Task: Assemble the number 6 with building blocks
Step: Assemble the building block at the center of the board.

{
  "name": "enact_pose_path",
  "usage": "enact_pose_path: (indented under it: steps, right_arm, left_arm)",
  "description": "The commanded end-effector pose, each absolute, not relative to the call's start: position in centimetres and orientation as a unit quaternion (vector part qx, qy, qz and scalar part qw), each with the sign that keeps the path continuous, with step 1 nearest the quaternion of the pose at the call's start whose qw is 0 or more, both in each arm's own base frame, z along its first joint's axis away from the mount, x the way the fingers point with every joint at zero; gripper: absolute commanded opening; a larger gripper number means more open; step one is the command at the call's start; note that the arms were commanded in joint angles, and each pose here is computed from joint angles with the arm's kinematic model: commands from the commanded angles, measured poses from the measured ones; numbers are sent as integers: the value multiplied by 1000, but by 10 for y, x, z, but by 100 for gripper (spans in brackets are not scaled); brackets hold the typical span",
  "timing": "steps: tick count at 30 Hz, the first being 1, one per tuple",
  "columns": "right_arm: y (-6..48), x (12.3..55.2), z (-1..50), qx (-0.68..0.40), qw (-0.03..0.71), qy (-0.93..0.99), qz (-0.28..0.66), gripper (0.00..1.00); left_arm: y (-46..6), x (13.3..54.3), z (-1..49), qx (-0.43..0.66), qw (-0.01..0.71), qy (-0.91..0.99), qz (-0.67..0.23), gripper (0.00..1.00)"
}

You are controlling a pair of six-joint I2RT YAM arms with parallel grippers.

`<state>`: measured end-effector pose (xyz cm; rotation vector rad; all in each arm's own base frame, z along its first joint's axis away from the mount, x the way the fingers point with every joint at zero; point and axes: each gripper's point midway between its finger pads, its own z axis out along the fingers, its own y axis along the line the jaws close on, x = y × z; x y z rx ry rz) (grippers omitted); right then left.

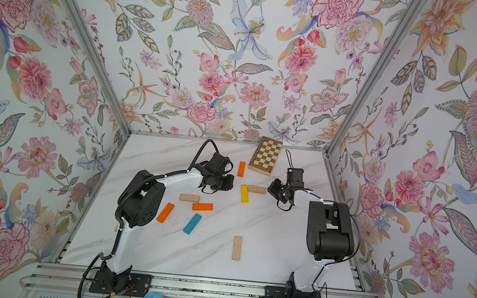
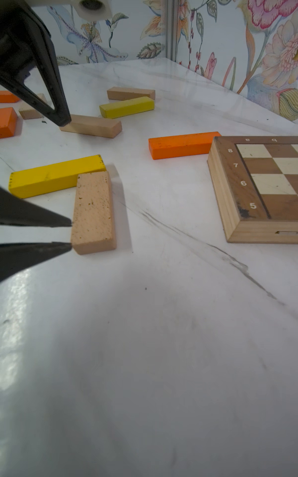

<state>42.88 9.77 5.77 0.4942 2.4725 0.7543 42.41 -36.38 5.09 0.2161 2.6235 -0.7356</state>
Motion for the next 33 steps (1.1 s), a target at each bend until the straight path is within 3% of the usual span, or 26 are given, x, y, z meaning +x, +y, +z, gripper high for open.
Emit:
enact_pose_path:
  steps: [1,8,33]
  right_arm:
    - [97,429,48,178,251,909,282,11]
    - [93,431,37,180,242,915,269,4]
    - [100,442,14,148,204,939,234,5]
  left_arm:
    - [-378,429,53,66,196,932,-297,0]
    - [-385,436,41,64,190,933,-298,0]
    - [-398,447,29,72,179,930,-312,0]
